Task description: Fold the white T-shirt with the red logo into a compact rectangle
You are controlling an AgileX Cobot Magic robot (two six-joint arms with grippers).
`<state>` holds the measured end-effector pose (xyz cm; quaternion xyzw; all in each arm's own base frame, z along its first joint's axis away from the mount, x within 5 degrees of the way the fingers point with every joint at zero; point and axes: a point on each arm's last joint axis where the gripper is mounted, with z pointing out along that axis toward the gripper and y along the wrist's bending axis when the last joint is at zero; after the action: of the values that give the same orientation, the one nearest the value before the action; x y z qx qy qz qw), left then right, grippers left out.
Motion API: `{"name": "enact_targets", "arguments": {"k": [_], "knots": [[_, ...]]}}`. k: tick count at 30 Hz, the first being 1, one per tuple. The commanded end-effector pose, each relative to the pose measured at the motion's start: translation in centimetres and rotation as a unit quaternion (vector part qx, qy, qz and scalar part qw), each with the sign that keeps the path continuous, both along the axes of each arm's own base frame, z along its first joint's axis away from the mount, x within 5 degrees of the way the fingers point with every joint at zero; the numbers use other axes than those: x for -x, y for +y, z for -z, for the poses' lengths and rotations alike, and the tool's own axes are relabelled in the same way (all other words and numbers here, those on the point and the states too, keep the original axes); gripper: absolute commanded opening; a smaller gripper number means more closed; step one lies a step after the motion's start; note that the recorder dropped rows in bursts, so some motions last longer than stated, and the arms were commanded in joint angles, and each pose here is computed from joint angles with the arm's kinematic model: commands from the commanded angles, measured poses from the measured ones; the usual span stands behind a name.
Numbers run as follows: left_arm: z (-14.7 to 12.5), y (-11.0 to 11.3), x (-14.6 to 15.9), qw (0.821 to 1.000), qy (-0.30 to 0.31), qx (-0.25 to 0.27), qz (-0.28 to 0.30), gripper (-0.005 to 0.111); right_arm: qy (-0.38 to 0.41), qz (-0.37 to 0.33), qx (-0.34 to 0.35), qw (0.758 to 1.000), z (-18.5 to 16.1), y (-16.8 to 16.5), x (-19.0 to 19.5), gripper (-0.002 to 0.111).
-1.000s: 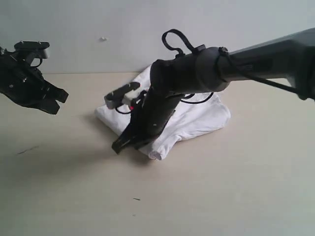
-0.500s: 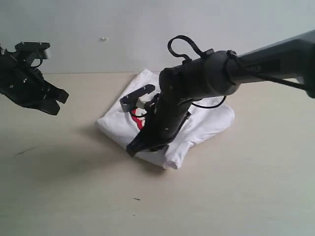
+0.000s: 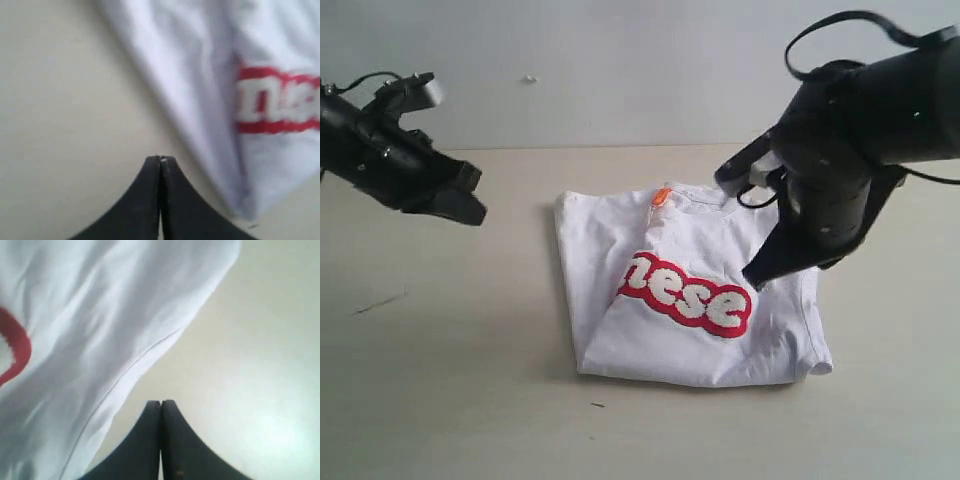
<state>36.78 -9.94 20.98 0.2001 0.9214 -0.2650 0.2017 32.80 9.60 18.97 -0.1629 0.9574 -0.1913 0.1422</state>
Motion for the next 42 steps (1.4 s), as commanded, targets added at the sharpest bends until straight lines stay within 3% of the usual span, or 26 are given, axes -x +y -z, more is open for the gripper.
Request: {"name": "enact_targets", "arguments": {"k": [1, 5, 6, 9, 12, 16, 19, 23, 28, 32, 35, 40, 42], "knots": [[-0.6, -3.6, 0.2, 0.989, -0.02, 0.137, 0.05, 0.016, -0.08, -0.003, -0.06, 0.995, -2.1, 0.4, -0.4, 0.002], [2.4, -6.1, -0.4, 0.99, 0.018, 0.13, 0.055, 0.065, -0.134, 0.006, -0.12, 0.984, -3.3, 0.4, -1.0, 0.018], [3.0, -6.9, -0.7, 0.988, 0.035, 0.138, 0.067, 0.07, -0.141, 0.016, -0.134, 0.981, -3.4, 0.0, -1.3, 0.023], [4.5, -9.3, -1.7, 0.983, 0.058, 0.152, 0.088, 0.065, -0.145, 0.053, -0.16, 0.975, -3.3, -2.1, -2.0, 0.03], [5.7, -11.1, -3.7, 0.986, 0.048, 0.146, 0.058, 0.064, -0.133, 0.08, -0.175, 0.972, -3.0, -4.6, -2.4, 0.03], [7.3, -13.3, -5.5, 0.985, 0.057, 0.149, 0.065, 0.064, -0.147, 0.104, -0.228, 0.957, -3.1, -6.6, -3.0, 0.03], [8.6, -14.5, -6.1, 0.989, 0.056, 0.113, 0.073, 0.064, -0.141, 0.074, -0.254, 0.954, -3.2, -6.7, -3.1, 0.03], [9.4, -14.2, -7.3, 0.997, 0.045, 0.05, 0.048, 0.064, -0.135, 0.063, -0.276, 0.95, -3.2, -6.4, -3.1, 0.03], [10.0, -15.7, -4.8, 0.983, 0.108, 0.053, 0.141, 0.063, -0.129, 0.062, -0.278, 0.95, -3.1, -6.3, -3.0, 0.03], [9.8, -16.5, -4.1, 0.978, 0.111, 0.054, 0.169, 0.063, -0.127, 0.062, -0.278, 0.95, -3.1, -6.3, -3.0, 0.03], [9.9, -16.5, -4.0, 0.977, 0.114, 0.05, 0.175, 0.054, -0.127, 0.062, -0.278, 0.95, -3.1, -6.3, -3.0, 0.03], [10.0, -16.3, -3.9, 0.976, 0.115, 0.039, 0.183, 0.003, -0.129, 0.062, -0.278, 0.95, -3.1, -6.3, -3.0, 0.03], [10.0, -16.2, -4.0, 0.976, 0.114, 0.039, 0.181, 0.0, -0.129, 0.062, -0.278, 0.95, -3.1, -6.3, -3.0, 0.03]]}}
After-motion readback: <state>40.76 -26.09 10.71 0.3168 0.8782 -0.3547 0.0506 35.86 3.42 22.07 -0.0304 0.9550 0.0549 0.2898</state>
